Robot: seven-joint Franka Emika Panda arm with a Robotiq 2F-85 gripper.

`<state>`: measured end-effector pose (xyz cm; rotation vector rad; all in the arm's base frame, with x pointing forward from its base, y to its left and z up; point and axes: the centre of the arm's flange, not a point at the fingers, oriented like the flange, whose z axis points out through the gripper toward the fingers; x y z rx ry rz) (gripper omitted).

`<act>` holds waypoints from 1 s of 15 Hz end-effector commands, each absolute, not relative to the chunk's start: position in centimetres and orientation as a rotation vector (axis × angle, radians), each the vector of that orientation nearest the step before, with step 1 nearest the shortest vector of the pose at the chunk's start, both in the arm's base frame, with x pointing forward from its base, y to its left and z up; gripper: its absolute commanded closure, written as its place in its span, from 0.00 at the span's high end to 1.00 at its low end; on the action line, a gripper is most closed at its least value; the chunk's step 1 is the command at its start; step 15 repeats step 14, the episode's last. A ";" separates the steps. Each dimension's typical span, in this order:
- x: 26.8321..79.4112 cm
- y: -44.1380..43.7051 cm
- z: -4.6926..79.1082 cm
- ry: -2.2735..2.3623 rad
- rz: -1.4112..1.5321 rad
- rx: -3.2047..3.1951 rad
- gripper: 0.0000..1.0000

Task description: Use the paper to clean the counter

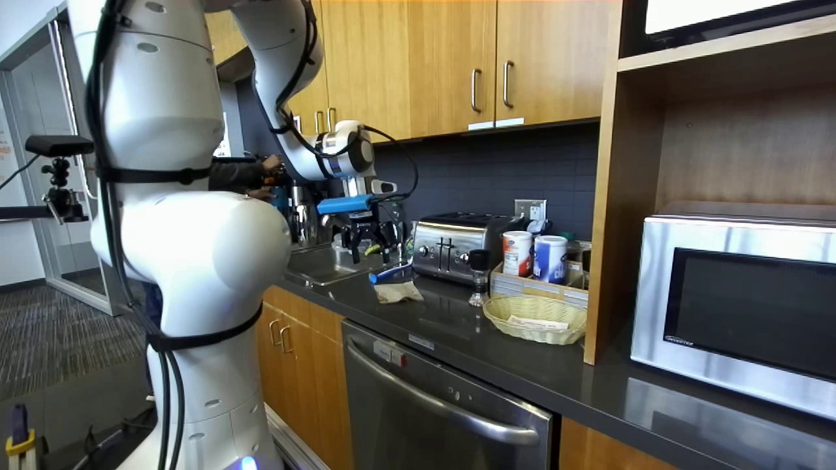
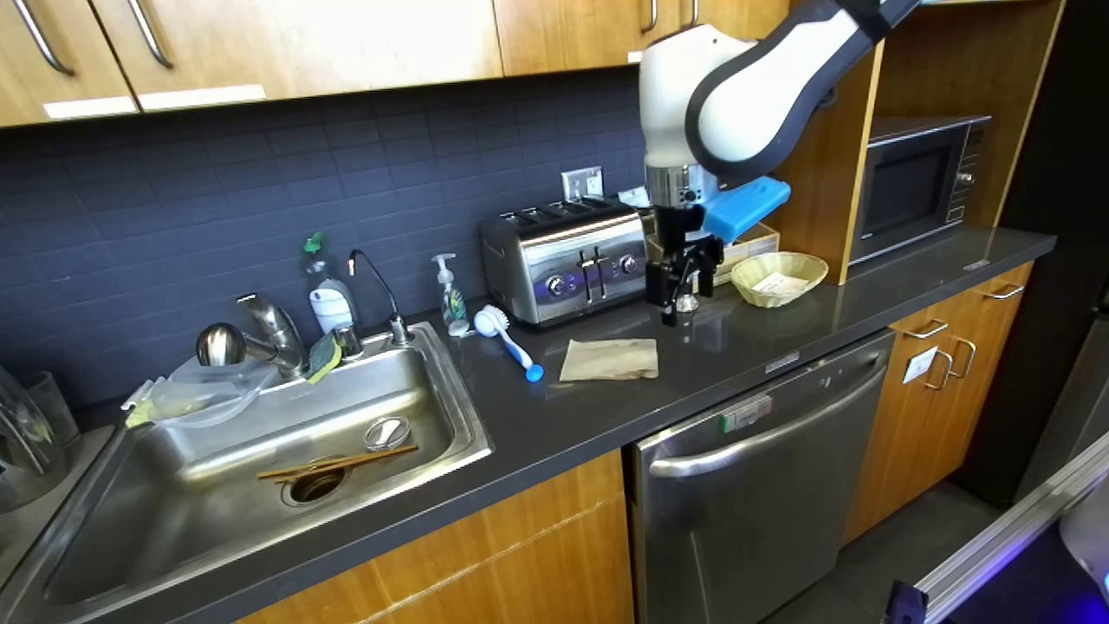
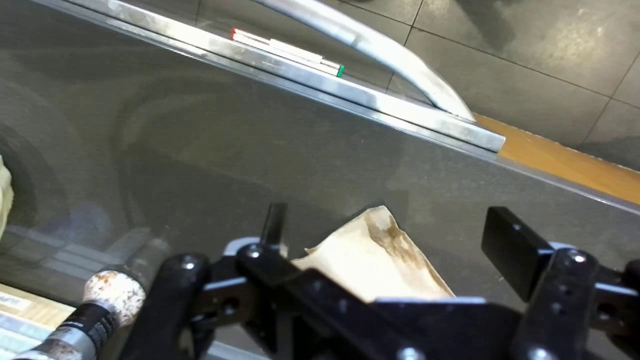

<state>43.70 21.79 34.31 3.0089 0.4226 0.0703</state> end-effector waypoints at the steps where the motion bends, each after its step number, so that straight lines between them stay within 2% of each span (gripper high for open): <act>1: 41.5 20.2 35.5 0.350 0.125 3.040 1.00; 15: 40.9 23.0 35.3 0.467 0.111 3.012 1.00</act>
